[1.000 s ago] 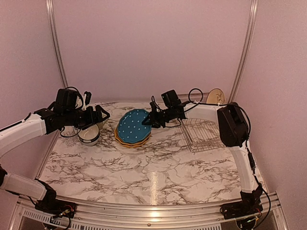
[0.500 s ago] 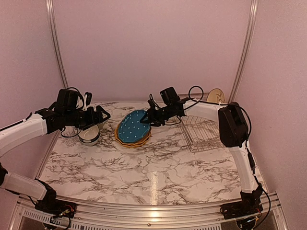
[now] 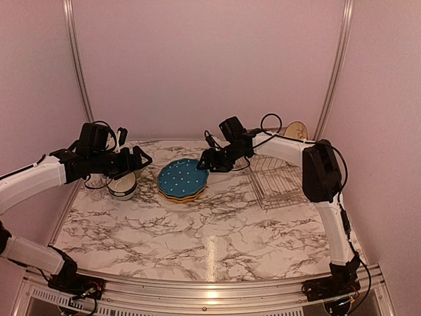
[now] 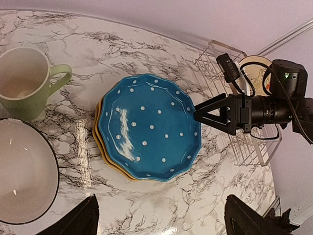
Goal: Unload the mixed dishes from the dish rack
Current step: Place the plate with another plate, then grab the plate from the dish rack.
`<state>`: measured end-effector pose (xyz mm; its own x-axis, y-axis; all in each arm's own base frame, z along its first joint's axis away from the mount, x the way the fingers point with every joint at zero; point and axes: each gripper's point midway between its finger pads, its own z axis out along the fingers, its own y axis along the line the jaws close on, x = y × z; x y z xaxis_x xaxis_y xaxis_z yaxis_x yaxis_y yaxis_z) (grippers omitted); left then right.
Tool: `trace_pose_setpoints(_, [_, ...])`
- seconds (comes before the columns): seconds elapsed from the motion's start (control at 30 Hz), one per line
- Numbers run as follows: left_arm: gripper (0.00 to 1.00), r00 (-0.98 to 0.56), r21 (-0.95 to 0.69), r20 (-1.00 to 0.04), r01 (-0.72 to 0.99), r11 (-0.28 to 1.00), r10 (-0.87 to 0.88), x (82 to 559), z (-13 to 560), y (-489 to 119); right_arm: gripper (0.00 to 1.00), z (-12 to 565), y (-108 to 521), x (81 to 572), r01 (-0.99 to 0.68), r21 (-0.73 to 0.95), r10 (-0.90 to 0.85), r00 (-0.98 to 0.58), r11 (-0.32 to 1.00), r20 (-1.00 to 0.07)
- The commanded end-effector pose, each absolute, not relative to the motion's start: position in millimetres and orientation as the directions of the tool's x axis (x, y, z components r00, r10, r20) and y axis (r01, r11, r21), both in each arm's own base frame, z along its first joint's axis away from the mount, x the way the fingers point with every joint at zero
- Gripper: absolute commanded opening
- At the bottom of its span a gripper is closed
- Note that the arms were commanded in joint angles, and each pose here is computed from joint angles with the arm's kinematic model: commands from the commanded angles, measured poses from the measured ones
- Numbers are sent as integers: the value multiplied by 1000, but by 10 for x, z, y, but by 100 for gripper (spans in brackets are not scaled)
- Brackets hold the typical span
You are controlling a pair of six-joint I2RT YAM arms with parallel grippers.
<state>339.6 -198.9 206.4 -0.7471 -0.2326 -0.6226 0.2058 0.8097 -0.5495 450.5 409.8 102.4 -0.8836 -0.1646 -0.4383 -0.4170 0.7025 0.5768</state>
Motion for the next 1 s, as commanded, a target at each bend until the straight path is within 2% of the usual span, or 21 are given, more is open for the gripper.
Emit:
trace_pose_setpoints(0.0, [91,-748,-549,-623,208,810,-230,3399,2049,-2011,70,1784,3965,4595,-534,428,-191,-759,729,-622])
trace_pose_setpoints(0.23, [91,-754,-551,-617,207,809,-227,3410,2035,-2025,82,2307,3468,4668,-528,157,-251,-617,835,-746])
trace_pose_setpoints(0.37, [92,-753,-544,-619,207,813,-222,3437,2010,-2032,87,2431,2943,4733,-399,-65,-298,-557,915,-775])
trace_pose_setpoints(0.47, [92,-760,-558,-611,216,801,-221,3432,2020,-2073,91,2379,2444,4819,-260,-209,-326,-588,943,-740])
trace_pose_setpoints(0.6, [92,-754,-540,-621,212,815,-214,3434,2005,-2036,90,2301,1710,4892,-91,-336,-310,-654,938,-690])
trace_pose_setpoints(0.77, [92,-763,-547,-610,211,810,-214,3421,1988,-2055,90,2403,873,4901,126,-440,-239,-692,889,-681])
trace_pose_setpoints(0.97, [92,-757,-538,-619,214,816,-210,3459,2005,-2053,91,2457,316,4980,272,-526,-205,-706,806,-678])
